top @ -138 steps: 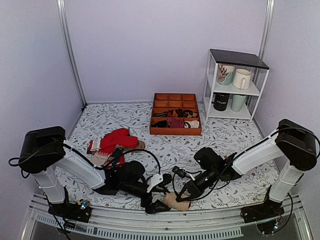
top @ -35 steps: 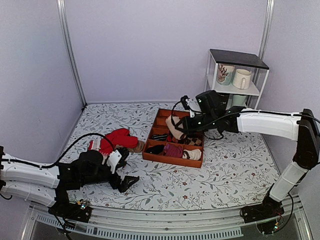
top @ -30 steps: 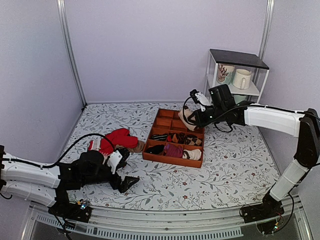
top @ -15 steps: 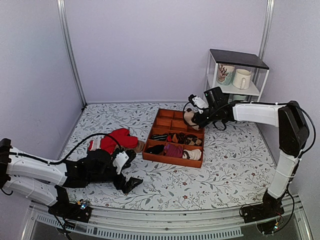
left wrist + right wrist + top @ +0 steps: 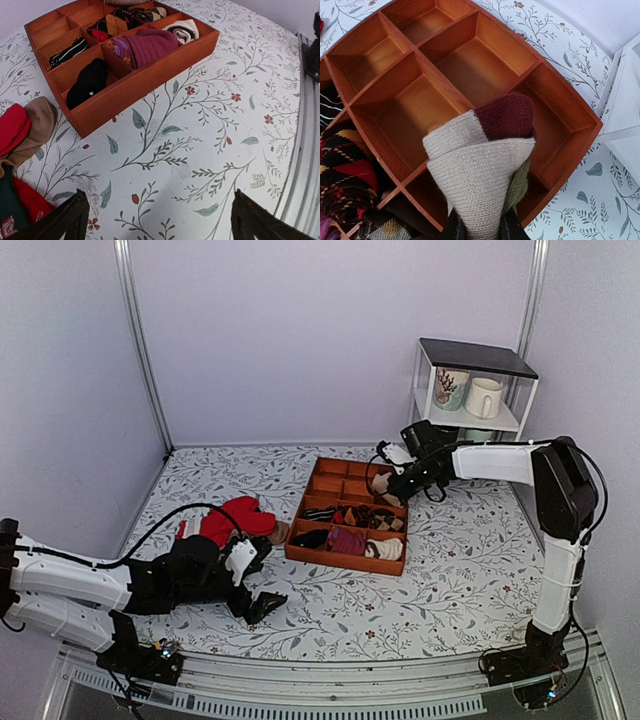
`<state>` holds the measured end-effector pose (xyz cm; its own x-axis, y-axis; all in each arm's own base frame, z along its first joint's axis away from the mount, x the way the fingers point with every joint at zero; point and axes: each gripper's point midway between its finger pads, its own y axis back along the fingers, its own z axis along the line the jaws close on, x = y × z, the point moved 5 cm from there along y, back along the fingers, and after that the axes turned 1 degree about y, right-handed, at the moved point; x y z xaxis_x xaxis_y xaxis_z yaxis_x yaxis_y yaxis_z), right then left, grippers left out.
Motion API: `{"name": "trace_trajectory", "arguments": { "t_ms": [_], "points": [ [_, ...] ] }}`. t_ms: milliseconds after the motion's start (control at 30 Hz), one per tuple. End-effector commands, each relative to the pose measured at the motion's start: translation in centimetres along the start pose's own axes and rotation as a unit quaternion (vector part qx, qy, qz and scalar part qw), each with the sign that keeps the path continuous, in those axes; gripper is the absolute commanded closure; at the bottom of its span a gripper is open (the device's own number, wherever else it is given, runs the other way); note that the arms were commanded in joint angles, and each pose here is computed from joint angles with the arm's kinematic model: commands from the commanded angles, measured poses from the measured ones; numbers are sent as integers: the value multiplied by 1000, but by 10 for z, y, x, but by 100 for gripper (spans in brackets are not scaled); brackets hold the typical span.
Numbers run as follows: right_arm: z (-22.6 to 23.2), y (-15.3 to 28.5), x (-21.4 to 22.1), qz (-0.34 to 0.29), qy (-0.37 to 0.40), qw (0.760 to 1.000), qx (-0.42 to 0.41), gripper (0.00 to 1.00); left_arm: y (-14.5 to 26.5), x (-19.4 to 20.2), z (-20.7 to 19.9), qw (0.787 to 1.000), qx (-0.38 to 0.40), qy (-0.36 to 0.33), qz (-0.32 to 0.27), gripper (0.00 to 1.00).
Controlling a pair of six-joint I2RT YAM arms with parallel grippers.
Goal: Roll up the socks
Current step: Place a pair of socks in the storage box.
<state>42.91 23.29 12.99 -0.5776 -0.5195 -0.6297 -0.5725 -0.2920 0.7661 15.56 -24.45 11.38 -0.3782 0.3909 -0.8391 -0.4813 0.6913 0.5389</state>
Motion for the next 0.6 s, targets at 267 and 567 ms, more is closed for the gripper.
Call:
{"name": "trace_trajectory", "arguments": {
  "t_ms": [267,567],
  "points": [
    [-3,-35,31,100,17,995,1,99,10,-5,5,1000,-7,5,-27,0],
    [9,-53,70,173,-6,985,-24,99,12,-5,6,1000,-12,1,-28,1]
  ]
}}
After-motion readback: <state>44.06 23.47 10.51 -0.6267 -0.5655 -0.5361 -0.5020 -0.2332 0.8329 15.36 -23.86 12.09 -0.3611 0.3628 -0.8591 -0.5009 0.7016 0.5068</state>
